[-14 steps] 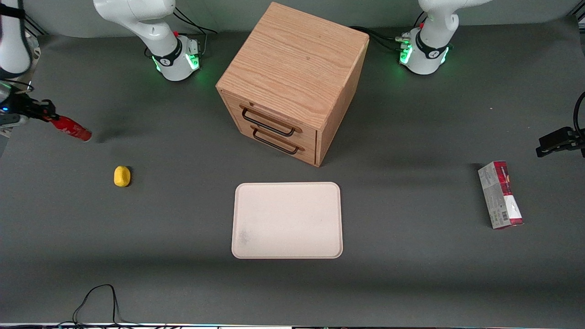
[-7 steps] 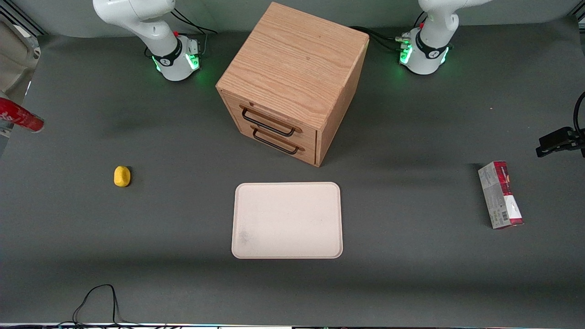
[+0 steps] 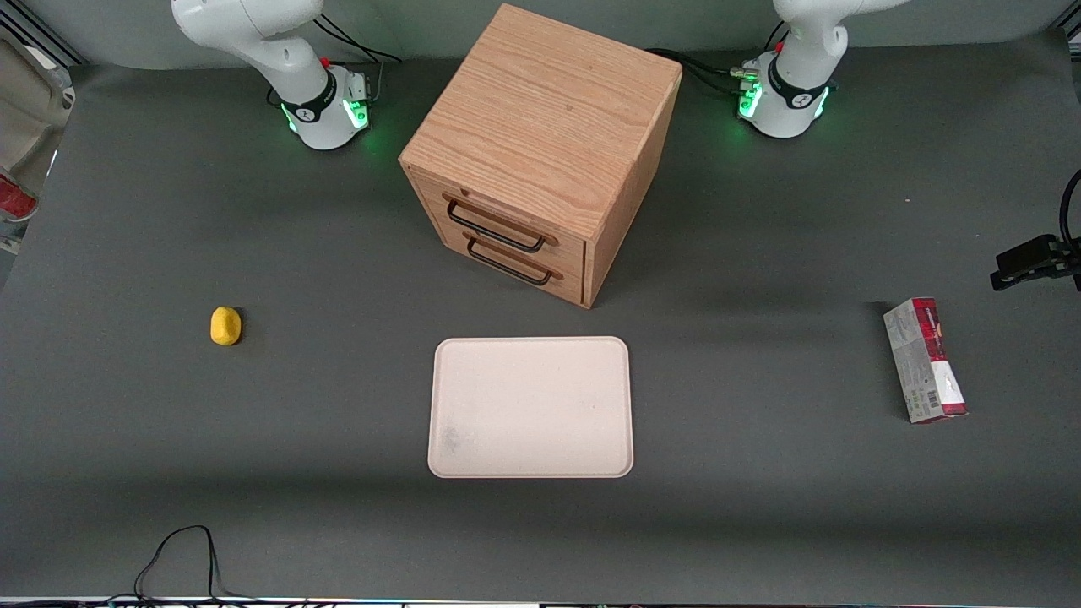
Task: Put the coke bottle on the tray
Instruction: 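Close the right gripper on the bottle and lift it, then carry the held bottle with the right gripper toward the white tray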
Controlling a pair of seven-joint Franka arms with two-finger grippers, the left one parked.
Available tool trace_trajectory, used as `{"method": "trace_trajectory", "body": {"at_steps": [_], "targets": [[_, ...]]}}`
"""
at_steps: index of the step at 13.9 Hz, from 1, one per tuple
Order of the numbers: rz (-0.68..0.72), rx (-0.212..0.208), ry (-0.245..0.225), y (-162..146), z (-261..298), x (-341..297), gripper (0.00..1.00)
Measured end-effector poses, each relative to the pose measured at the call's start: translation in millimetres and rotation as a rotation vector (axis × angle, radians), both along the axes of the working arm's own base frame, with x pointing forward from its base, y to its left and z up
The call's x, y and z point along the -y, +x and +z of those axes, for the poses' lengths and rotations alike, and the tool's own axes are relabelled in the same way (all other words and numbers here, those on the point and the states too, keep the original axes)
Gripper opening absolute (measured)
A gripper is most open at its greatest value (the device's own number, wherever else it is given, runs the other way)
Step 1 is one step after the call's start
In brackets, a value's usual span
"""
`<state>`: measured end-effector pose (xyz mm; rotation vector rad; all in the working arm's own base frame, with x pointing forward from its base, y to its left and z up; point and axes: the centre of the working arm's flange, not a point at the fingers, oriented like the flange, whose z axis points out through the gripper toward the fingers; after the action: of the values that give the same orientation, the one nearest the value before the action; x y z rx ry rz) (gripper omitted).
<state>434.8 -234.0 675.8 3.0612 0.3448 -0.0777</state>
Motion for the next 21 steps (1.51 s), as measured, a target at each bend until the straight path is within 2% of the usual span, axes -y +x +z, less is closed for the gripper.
{"method": "trace_trajectory", "body": {"at_steps": [2,4,7,11,13,16,21], "targets": [[0.035,-0.007,0.016,33,-8,-35,0.31],[0.086,-0.011,0.007,74,-12,-84,0.31],[0.16,0.009,-0.012,130,-14,-177,0.31],[0.225,0.034,-0.026,179,-31,-303,0.31],[0.239,0.042,-0.037,194,-47,-371,0.31],[0.229,0.035,-0.03,203,-77,-448,0.31],[0.185,0.037,0.031,188,-91,-530,0.31]]}}
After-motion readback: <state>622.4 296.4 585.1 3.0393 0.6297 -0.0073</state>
